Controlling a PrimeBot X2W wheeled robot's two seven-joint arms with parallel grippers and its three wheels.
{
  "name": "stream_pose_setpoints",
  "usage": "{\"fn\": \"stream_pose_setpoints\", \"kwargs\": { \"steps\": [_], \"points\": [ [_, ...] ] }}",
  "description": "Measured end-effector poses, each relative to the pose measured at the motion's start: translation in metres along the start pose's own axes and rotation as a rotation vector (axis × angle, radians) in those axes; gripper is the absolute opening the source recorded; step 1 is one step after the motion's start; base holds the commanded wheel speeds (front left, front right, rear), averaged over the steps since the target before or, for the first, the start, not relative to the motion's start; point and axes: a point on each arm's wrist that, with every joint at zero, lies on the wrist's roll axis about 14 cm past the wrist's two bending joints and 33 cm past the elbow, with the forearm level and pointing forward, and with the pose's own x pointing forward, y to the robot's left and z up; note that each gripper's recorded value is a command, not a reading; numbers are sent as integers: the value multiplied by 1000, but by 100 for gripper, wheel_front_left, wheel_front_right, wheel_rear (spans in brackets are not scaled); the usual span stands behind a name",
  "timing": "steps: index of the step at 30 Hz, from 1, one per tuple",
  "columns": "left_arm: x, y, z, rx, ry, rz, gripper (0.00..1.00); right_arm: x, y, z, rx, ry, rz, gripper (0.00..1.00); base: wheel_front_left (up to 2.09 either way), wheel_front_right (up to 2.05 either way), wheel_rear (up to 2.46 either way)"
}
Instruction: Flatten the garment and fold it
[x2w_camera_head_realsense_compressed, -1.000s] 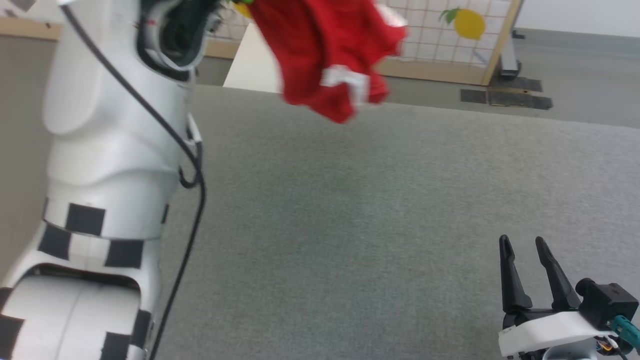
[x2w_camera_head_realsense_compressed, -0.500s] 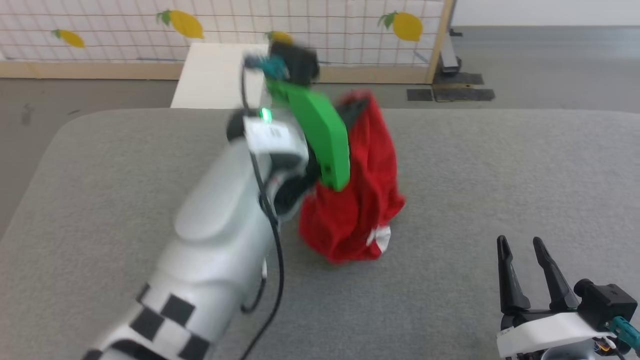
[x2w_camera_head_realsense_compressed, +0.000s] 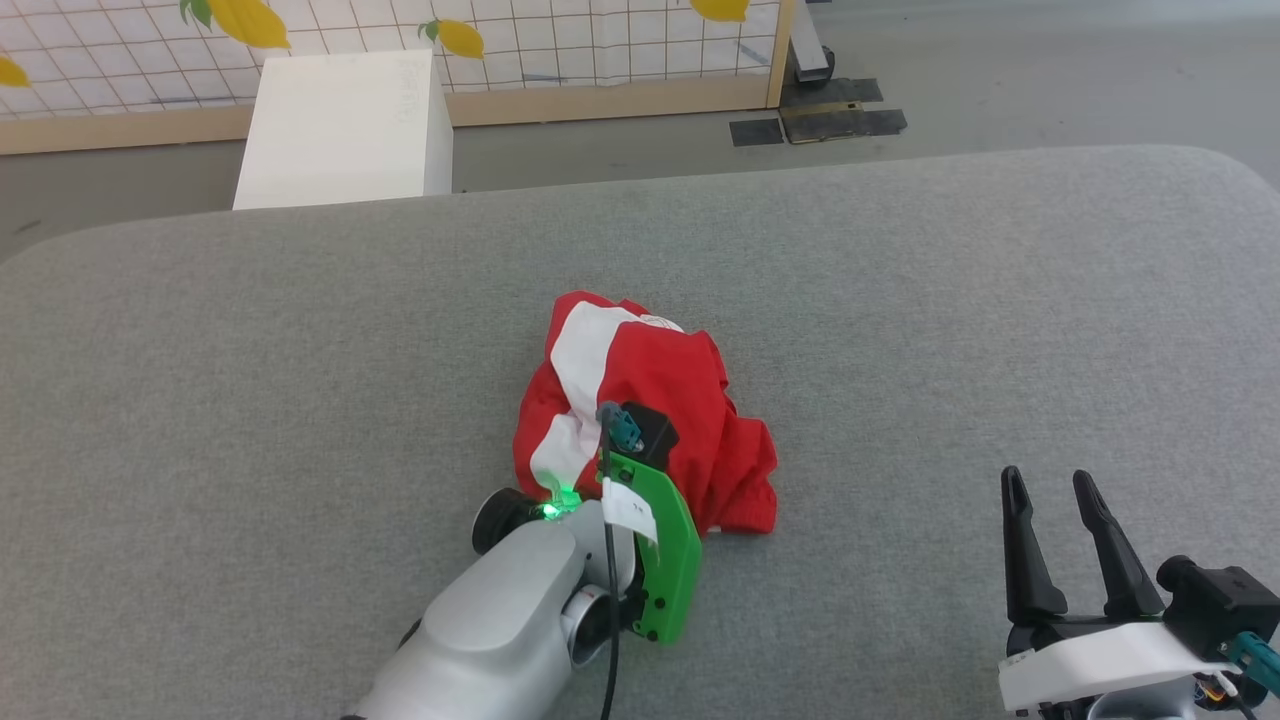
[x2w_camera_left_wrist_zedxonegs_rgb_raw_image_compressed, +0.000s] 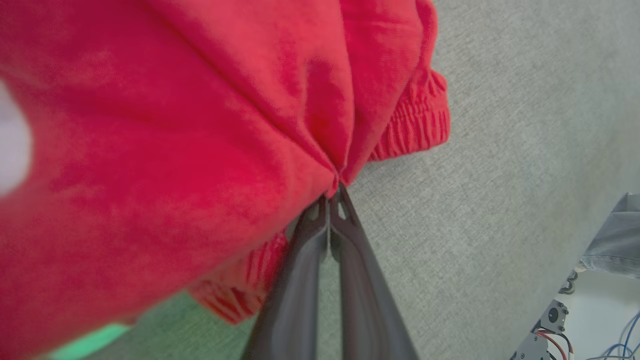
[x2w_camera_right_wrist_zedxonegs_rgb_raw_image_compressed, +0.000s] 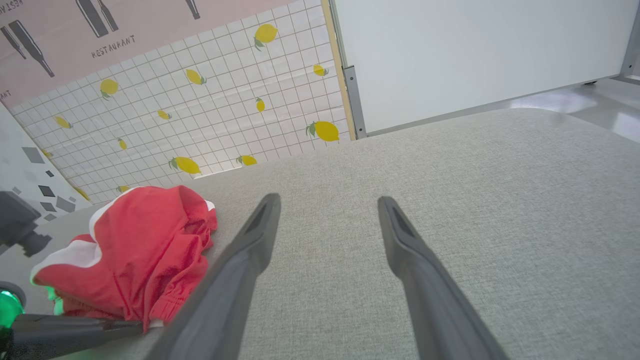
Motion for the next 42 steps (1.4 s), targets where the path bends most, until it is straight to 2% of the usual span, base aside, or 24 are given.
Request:
{"fn": "stream_pose_setpoints", "kwargs": {
  "steps": [1, 2, 3, 9, 16, 19, 22, 23, 26, 28, 35, 42],
  "points": [
    [0, 0, -1, 0, 3, 2, 13, 0, 0, 0, 2, 0, -1, 100, 0, 0, 0],
    [0, 0, -1, -2, 3, 5, 93, 0, 0, 0, 6, 0, 0, 100, 0, 0, 0],
    [-1, 0, 1, -19, -5, 7, 100, 1, 2, -1, 8, 1, 4, 100, 0, 0, 0],
    [-18, 0, 31, -135, -121, -4, 100, 5, 14, 1, 20, -7, 41, 100, 0, 0, 0],
    [-74, 15, 98, -320, -429, -22, 100, 7, 30, 4, 25, -18, 92, 100, 0, 0, 0],
    [-114, 45, 116, -363, -594, 67, 100, 9, 38, 8, 27, -30, 118, 100, 0, 0, 0],
    [-159, 85, 118, -383, -775, 212, 100, 10, 46, 13, 31, -43, 141, 100, 0, 0, 0],
    [-203, 118, 105, -340, -940, 387, 100, 10, 52, 15, 32, -49, 160, 100, 0, 0, 0],
    [-238, 140, 82, -215, -1046, 568, 100, 11, 54, 15, 32, -50, 168, 100, 0, 0, 0],
    [-244, 145, 67, -148, -1042, 637, 100, 12, 56, 15, 32, -49, 171, 100, 0, 0, 0],
    [-251, 140, 39, -29, -1013, 747, 100, 14, 58, -2, 8, 3, 180, 100, 0, 0, 0],
    [-247, 138, 22, -52, -1000, 769, 100, 31, 80, -39, -92, 240, 249, 100, 0, 0, 0]
  ]
}}
